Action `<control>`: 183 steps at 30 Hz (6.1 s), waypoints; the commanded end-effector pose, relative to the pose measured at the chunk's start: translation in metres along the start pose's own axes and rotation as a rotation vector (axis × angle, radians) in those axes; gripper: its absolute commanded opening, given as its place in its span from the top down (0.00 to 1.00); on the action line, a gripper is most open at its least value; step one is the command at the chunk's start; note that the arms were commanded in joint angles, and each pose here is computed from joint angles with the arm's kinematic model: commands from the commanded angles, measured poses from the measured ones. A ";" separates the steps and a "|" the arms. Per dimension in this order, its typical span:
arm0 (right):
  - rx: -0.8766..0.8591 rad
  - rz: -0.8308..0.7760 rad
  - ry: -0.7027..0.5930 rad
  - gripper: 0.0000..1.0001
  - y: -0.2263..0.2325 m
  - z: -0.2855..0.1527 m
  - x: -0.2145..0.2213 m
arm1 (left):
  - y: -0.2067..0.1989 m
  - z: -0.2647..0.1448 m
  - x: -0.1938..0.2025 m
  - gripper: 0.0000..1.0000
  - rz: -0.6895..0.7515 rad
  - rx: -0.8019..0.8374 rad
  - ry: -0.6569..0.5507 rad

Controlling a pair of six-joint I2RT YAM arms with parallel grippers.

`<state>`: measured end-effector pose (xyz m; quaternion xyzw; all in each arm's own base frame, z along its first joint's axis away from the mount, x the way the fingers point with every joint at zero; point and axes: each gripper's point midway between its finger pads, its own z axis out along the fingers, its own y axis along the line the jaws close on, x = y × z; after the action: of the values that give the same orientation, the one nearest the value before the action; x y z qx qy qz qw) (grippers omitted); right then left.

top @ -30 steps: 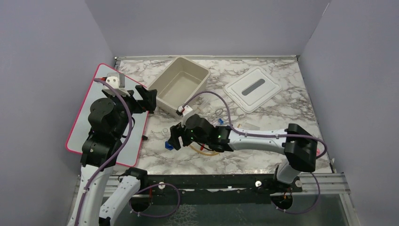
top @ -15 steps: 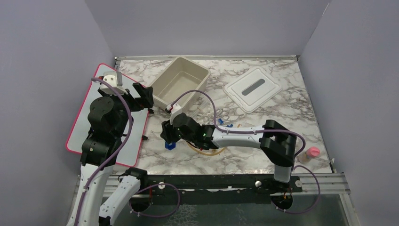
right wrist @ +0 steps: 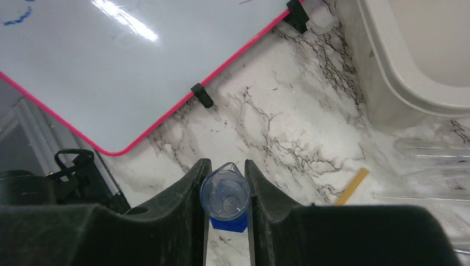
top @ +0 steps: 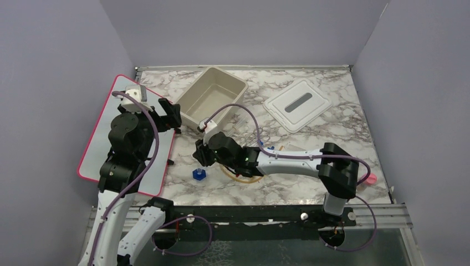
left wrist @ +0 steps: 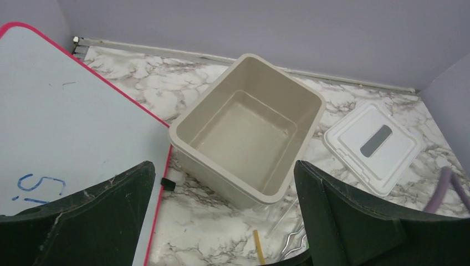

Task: Organize the chemistry lab equipment

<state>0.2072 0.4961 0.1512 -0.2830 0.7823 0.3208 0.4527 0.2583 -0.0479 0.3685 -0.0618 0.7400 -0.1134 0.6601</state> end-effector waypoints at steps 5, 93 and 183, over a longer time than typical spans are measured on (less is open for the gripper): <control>-0.183 0.159 -0.078 0.70 -0.021 -0.065 -0.063 | -0.037 0.006 0.042 0.01 -0.030 0.230 0.120; 0.175 0.524 -0.243 0.27 -0.180 -0.185 -0.115 | -0.077 0.159 0.147 0.76 0.381 0.468 0.608; 0.425 0.367 0.542 0.67 -0.204 -0.080 0.099 | -0.067 0.084 0.086 0.05 0.167 0.376 0.218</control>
<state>0.2720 0.2953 0.0515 -0.1163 0.9532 0.1718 0.2198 0.3266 -0.1333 0.2763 0.1292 0.8121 -0.1780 0.5404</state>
